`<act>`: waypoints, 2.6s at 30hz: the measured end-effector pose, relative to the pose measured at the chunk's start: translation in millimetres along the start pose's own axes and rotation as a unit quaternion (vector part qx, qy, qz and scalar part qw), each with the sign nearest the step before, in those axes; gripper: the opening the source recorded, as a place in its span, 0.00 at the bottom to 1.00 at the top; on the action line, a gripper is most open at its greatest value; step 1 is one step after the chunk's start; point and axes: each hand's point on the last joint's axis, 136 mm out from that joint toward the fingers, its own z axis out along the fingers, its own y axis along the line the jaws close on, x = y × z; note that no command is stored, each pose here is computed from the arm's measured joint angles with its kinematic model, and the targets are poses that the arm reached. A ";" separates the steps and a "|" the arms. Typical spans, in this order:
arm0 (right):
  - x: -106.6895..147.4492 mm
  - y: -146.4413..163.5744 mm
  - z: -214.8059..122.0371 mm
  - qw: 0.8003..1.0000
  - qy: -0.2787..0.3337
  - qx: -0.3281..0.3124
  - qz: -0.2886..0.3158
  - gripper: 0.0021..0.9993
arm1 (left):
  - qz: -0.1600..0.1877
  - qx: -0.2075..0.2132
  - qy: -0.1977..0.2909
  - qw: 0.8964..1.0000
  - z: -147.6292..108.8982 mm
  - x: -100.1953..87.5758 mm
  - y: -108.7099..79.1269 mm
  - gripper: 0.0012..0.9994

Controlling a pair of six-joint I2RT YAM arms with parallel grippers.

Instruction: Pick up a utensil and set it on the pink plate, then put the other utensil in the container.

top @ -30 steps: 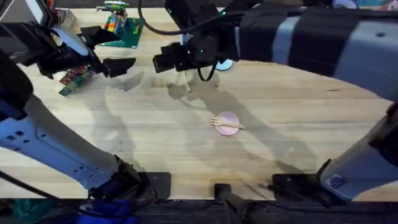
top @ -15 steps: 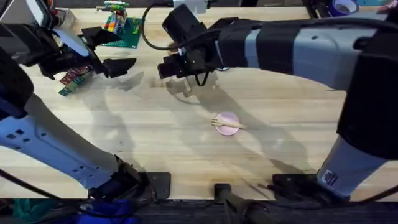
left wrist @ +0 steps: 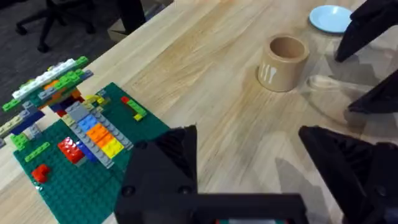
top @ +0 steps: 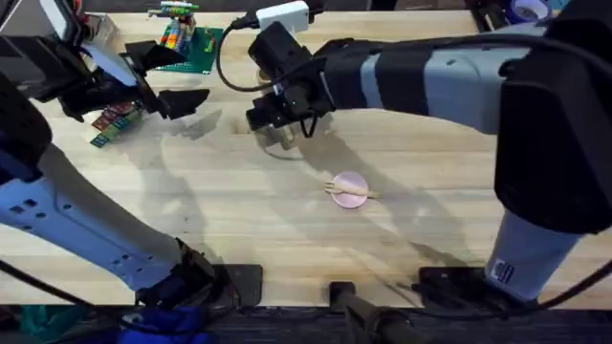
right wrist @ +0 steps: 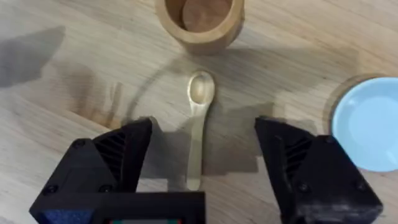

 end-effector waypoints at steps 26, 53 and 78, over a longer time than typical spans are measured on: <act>10.6 11.5 -1.0 0.999 0.012 0.005 -0.029 1.00 | 0.000 0.000 0.000 1.000 0.0 -0.1 0.1 0.99; 9.4 16.7 -2.0 0.999 0.014 -0.010 -0.028 0.03 | 0.000 0.000 0.000 1.000 0.0 -0.1 0.1 0.99; -11.6 22.8 -99.8 0.986 -0.018 -0.051 -0.161 0.03 | 0.000 0.000 0.000 1.000 0.0 -0.1 0.1 0.99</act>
